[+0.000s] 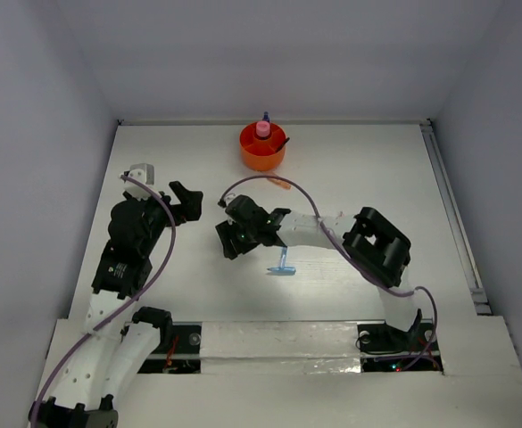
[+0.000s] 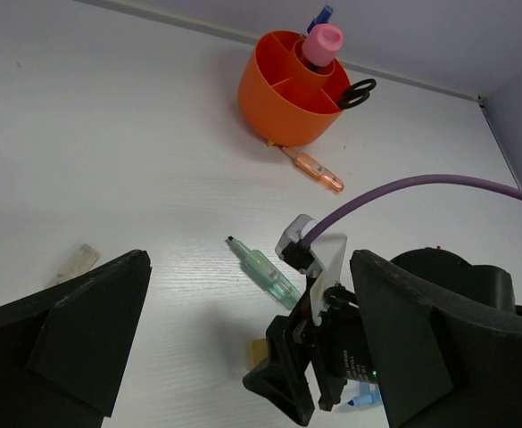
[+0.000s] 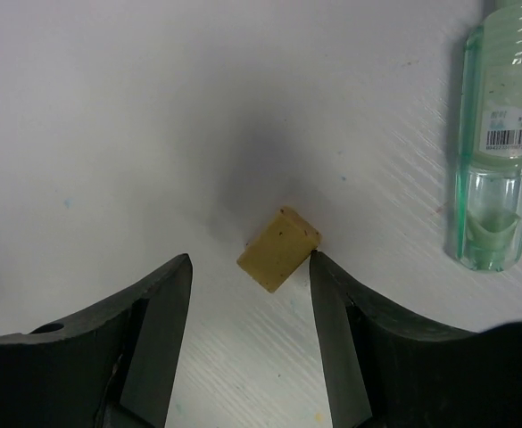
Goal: Sort the stationery into containers
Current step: Pick up the stationery from the center of the board.
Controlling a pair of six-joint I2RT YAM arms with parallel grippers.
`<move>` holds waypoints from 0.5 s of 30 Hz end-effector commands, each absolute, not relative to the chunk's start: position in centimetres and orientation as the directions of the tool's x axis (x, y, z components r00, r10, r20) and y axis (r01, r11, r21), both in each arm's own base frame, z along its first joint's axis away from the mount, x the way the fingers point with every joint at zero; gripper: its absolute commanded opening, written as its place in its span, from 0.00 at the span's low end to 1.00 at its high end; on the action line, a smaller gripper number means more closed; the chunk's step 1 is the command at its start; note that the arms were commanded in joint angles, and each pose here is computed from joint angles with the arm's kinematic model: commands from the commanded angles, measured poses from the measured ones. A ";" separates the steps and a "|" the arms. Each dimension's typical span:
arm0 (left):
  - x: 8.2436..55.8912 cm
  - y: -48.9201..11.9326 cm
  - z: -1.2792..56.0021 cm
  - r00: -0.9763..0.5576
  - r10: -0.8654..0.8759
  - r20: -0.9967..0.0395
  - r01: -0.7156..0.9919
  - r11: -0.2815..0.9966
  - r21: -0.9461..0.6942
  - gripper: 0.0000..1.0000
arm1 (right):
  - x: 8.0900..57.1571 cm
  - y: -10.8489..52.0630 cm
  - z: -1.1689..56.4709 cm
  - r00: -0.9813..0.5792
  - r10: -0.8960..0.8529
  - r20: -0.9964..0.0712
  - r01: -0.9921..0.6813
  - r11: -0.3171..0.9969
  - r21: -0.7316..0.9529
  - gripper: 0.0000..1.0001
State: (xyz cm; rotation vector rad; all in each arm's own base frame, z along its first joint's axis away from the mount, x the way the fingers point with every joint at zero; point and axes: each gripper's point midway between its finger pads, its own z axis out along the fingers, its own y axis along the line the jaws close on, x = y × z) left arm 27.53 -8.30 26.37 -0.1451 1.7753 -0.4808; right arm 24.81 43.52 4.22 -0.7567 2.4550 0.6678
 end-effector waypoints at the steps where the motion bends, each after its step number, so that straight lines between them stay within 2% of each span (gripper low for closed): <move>1: 27.5 -8.3 27.8 -0.220 -0.357 -0.908 0.183 0.899 -0.397 0.94 | 25.0 44.9 3.9 -0.727 -0.370 -0.578 -0.613 0.730 0.304 0.61; 6: 27.5 -8.3 27.9 -0.218 -0.357 -0.908 0.179 0.900 -0.397 0.94 | 24.6 46.0 3.0 -0.702 -0.422 -0.574 -0.642 0.724 0.253 0.58; 9: 27.4 -8.1 28.1 -0.211 -0.357 -0.910 0.174 0.902 -0.395 0.94 | 25.0 45.5 2.0 -0.686 -0.448 -0.573 -0.642 0.743 0.188 0.52; 10: 27.4 -8.0 28.2 -0.207 -0.357 -0.911 0.171 0.904 -0.393 0.94 | 24.6 45.6 1.7 -0.678 -0.461 -0.573 -0.648 0.742 0.169 0.37; 11: 27.4 -7.9 28.3 -0.204 -0.357 -0.911 0.167 0.905 -0.392 0.94 | 25.2 45.1 1.5 -0.668 -0.467 -0.579 -0.642 0.755 0.132 0.31; 13: 27.3 -7.7 28.4 -0.196 -0.358 -0.913 0.160 0.907 -0.390 0.94 | 25.6 44.6 1.5 -0.661 -0.478 -0.579 -0.638 0.764 0.097 0.31; 15: 27.3 -7.7 28.4 -0.196 -0.358 -0.913 0.156 0.908 -0.389 0.94 | 25.8 44.2 1.8 -0.647 -0.487 -0.587 -0.642 0.763 0.075 0.36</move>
